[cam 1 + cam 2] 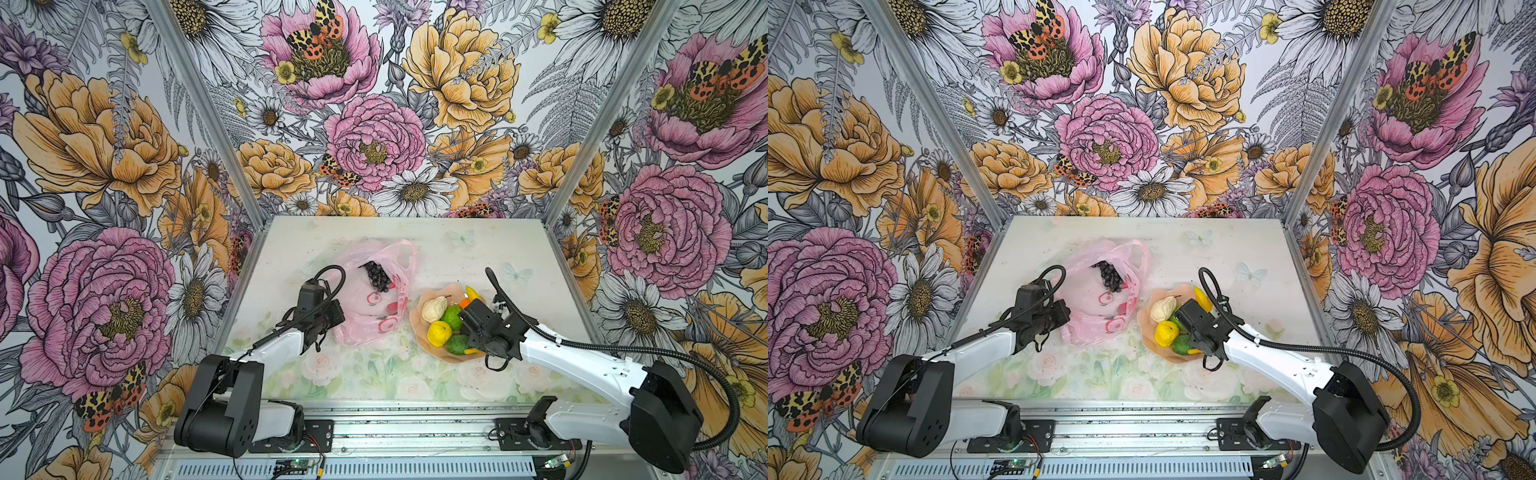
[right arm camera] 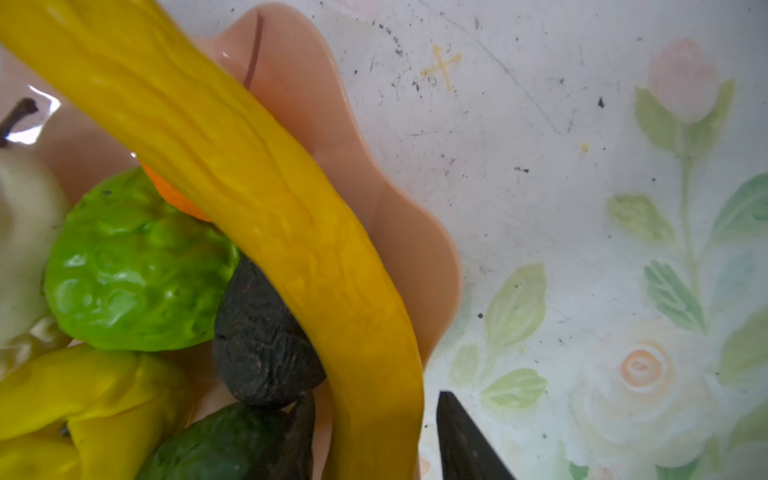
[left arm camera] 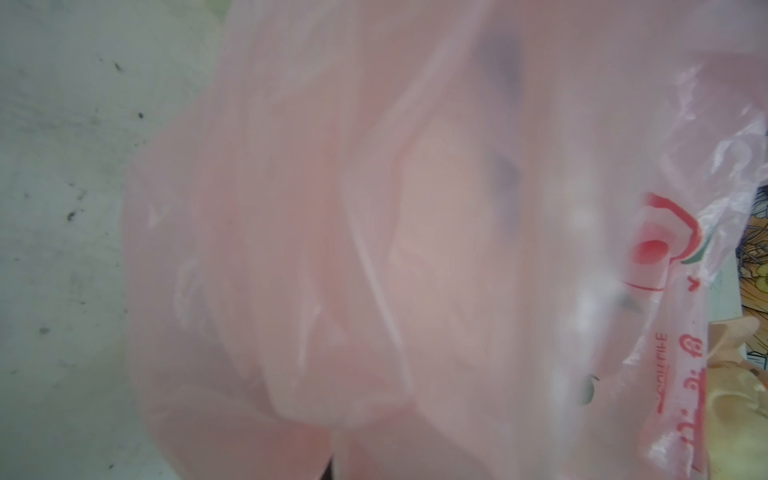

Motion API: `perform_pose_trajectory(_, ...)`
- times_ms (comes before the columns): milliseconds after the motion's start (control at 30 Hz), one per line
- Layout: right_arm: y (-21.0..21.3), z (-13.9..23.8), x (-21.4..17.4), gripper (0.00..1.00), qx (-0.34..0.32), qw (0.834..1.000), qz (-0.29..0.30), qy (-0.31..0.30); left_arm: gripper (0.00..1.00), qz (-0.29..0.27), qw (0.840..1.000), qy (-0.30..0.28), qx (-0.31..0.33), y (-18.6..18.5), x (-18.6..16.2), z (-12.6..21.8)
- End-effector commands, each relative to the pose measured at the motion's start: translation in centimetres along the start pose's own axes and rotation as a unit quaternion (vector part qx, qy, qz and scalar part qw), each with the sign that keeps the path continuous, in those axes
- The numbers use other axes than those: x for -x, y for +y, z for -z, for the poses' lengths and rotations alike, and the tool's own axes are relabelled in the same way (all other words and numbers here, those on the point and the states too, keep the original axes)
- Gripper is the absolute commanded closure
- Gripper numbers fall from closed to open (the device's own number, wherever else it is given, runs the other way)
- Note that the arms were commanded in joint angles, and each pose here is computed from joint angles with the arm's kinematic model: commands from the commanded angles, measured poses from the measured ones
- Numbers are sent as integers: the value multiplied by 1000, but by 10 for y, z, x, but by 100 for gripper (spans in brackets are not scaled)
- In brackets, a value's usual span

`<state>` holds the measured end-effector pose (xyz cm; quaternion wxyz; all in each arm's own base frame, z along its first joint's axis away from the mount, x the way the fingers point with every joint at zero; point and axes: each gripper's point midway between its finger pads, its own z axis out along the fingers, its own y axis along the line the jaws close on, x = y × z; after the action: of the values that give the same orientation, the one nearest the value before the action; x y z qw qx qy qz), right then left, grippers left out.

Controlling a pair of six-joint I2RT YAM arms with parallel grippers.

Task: Take the fake fruits out of the plastic bag
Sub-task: 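Lower the banana onto the fruit in the peach bowl and open the right gripper, then move the right gripper back over the pink bag above the dark grapes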

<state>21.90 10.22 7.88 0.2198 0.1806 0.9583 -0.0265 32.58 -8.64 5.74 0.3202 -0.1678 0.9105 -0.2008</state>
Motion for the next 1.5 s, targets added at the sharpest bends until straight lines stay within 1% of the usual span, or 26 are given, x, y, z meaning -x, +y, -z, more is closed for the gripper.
perform_pose_trajectory(0,3,15,21,45,13,999,-4,-32,100,3,1000,-10,-11,-4,8,0)
perform_pose_trajectory(167,-2,22,41,40,9,998,2,-56,100,4,1000,-7,-11,-4,6,-1)
perform_pose_trajectory(267,-8,24,58,34,-3,997,7,-73,100,2,1000,-8,-11,-5,7,-1)
perform_pose_trajectory(333,-9,26,70,32,-10,997,16,-80,100,2,1000,-9,-9,-4,7,-1)
perform_pose_trajectory(500,8,25,88,31,3,995,47,-84,100,2,1000,-8,-10,-4,6,-1)
perform_pose_trajectory(767,24,8,92,36,20,996,54,-72,100,1,1000,-7,-7,-3,7,-2)
perform_pose_trajectory(1000,15,1,89,47,0,996,53,-72,100,0,1000,-7,-7,-4,6,-2)
perform_pose_trajectory(1233,20,-8,83,48,9,996,58,-59,100,1,1000,-6,-7,-3,6,-3)
perform_pose_trajectory(1367,19,-12,81,43,3,996,62,-57,100,1,1000,-8,-6,-3,7,-2)
perform_pose_trajectory(1467,24,-17,79,45,10,996,67,-49,100,1,1000,-8,-6,-3,7,-2)
